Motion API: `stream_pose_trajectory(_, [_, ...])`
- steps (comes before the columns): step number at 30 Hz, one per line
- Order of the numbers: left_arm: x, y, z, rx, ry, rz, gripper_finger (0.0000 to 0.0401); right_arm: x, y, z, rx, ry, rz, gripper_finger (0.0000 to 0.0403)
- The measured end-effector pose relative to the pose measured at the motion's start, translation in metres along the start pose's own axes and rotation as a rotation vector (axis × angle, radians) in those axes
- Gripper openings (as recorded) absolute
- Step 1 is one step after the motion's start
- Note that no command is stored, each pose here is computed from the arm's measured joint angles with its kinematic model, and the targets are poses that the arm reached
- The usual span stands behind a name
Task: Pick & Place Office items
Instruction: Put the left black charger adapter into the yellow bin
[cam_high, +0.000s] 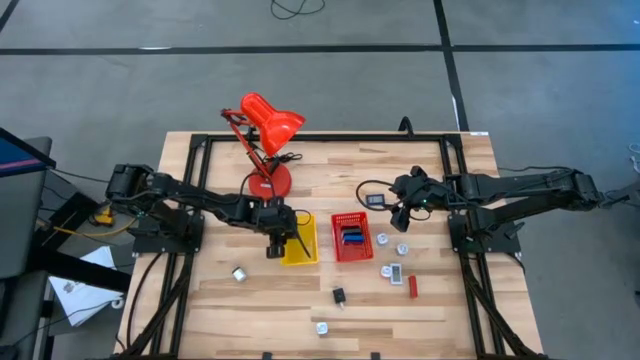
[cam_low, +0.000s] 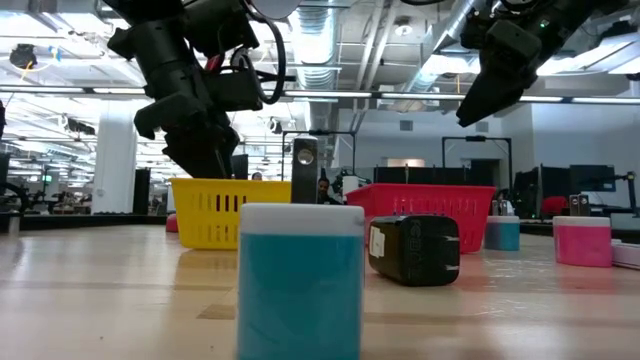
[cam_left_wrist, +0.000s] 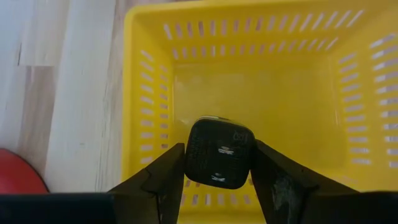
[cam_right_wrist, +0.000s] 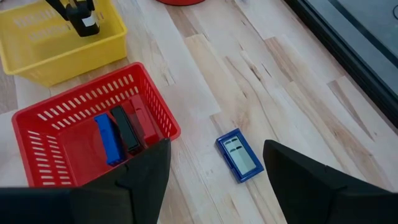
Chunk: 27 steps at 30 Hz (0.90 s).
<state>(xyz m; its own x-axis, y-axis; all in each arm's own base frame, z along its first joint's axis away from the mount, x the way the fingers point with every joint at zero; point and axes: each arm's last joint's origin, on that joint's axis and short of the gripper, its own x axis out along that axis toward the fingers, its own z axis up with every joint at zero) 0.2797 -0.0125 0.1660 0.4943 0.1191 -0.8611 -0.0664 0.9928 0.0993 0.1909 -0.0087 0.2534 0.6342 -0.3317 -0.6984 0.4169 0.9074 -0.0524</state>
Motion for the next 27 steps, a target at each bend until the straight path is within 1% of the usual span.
stream_pose_trajectory(19, [-0.0001,-0.0006,0.0,-0.006,0.0,-0.003,0.0163,0.0001,0.0,-0.0002,0.0,0.001,0.0,0.0249])
stream_pose_trajectory(21, [-0.0001,-0.0012,-0.0001,-0.006,0.001,-0.022,0.0164,0.0001,0.0,-0.0003,-0.001,0.001,0.0,0.0249])
stream_pose_trajectory(27, [-0.0001,-0.0019,-0.0001,-0.006,0.003,-0.048,0.018,0.0001,0.0,-0.0003,-0.001,0.001,0.0,0.0249])
